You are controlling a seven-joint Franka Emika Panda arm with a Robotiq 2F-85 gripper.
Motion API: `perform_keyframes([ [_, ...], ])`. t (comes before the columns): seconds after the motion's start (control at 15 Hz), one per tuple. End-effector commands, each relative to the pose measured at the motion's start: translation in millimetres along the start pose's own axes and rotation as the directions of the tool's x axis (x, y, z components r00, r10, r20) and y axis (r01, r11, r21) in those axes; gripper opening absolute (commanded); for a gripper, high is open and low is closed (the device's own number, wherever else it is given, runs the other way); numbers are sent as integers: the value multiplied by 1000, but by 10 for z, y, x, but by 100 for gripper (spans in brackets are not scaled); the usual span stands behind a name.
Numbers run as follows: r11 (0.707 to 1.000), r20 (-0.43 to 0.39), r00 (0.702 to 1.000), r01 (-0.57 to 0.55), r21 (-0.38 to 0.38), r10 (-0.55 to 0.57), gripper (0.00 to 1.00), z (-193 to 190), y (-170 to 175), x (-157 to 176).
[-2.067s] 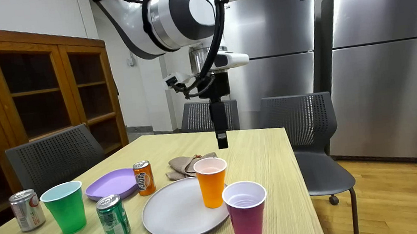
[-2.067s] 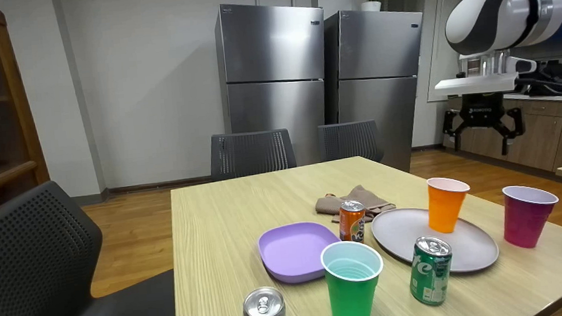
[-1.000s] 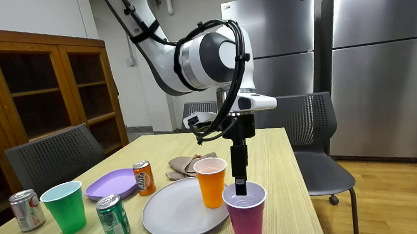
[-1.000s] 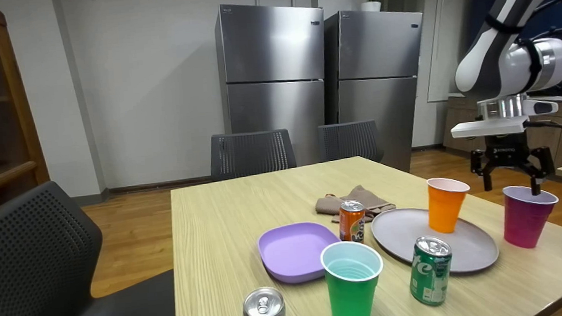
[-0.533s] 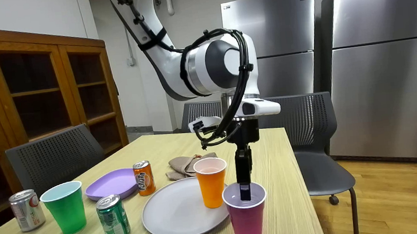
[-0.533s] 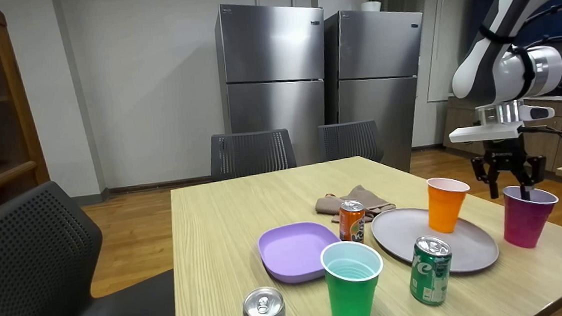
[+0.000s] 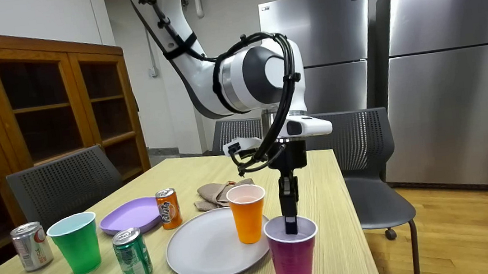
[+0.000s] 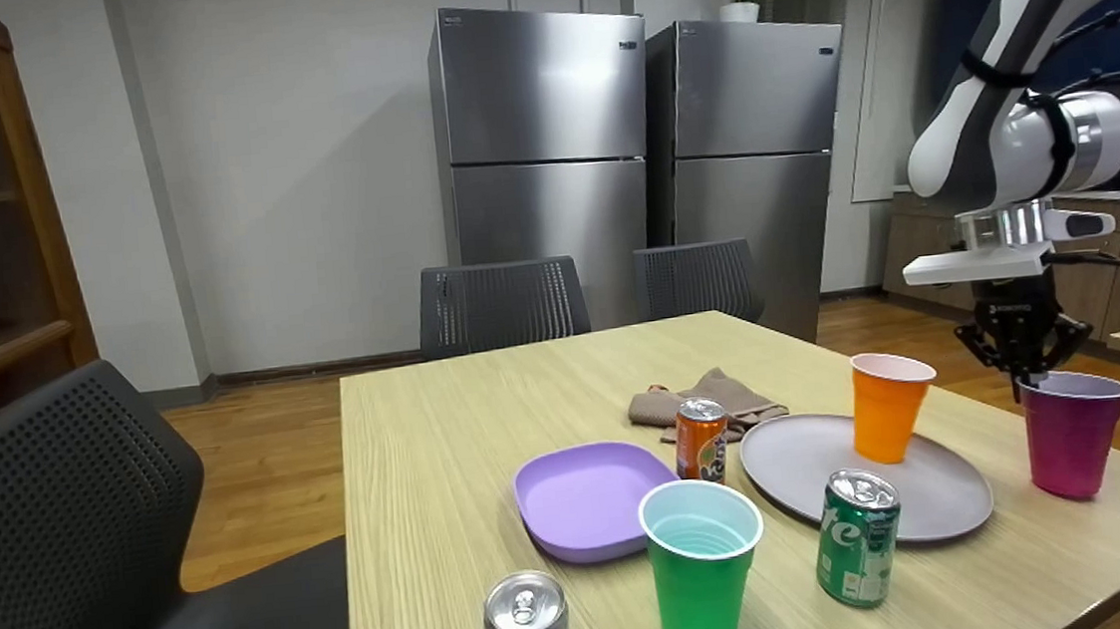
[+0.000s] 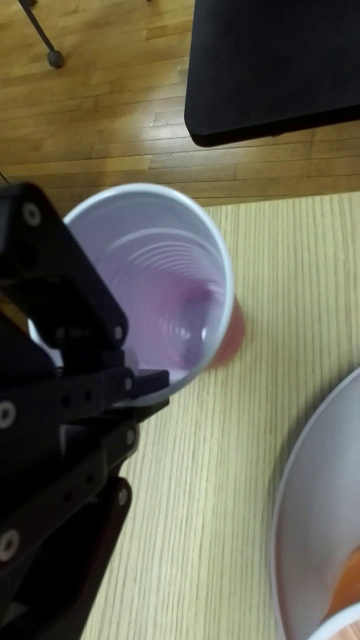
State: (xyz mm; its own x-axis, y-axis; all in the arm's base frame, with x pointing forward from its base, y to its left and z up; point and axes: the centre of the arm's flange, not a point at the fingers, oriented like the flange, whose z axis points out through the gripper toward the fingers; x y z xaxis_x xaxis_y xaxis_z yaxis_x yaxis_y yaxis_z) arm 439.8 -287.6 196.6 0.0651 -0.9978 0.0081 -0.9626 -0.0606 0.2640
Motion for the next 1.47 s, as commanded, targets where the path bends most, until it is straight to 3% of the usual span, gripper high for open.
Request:
perform_keyframes([
  [0.0,1000,-17,1000,17,-19,-18,0,-74,157,-111],
  [0.67,977,-89,973,211,-40,-214,1,-290,563,-659],
  [1.4,901,-135,893,434,4,-430,1,-455,500,-1543],
])
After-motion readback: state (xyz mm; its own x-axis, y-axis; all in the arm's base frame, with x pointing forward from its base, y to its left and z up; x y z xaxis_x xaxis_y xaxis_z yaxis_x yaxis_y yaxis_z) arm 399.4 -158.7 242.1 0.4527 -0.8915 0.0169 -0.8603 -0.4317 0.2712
